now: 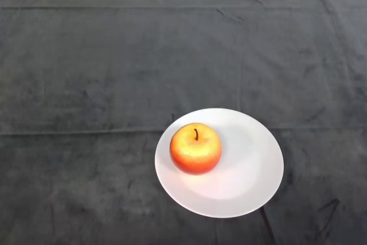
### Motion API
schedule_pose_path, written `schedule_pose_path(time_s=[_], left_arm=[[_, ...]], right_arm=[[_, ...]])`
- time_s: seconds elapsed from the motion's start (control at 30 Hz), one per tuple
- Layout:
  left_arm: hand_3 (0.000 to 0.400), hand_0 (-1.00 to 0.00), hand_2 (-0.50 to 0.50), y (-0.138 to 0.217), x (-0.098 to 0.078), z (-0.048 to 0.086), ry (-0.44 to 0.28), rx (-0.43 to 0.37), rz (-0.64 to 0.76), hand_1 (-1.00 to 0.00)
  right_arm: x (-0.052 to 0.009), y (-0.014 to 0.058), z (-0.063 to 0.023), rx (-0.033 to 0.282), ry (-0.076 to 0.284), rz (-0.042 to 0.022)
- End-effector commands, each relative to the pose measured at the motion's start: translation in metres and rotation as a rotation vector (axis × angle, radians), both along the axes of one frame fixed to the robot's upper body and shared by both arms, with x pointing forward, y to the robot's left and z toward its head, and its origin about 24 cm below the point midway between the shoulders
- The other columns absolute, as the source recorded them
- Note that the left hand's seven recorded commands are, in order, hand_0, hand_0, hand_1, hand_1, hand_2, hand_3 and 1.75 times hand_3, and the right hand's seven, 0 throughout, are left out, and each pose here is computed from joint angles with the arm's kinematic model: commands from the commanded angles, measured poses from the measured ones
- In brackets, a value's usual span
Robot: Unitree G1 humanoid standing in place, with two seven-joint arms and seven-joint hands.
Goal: Move the apple to the plate
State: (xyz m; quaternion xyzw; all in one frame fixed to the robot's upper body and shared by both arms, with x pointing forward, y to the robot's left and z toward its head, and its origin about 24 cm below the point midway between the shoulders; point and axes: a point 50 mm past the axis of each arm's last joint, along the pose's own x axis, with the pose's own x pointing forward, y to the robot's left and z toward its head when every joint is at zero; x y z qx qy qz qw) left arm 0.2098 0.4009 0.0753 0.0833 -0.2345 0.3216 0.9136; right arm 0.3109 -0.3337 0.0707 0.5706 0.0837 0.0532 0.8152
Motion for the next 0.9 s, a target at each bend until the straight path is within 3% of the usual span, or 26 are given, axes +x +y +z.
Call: schedule_pose_path(time_s=[0.03, 0.9], left_arm=[[0.0, 0.0, 0.0, 0.0189, -0.0123, 0.0112, 0.013, 0.03, 0.062, 0.0], [0.0, 0.0, 0.0, 0.0182, -0.0105, 0.0125, 0.017, 0.044, 0.064, 0.0]], right_arm=[[0.0003, -0.0074, 0.0096, 0.005, -0.036, -0.0254], [0.0003, -0.0074, 0.0096, 0.005, -0.037, -0.025]])
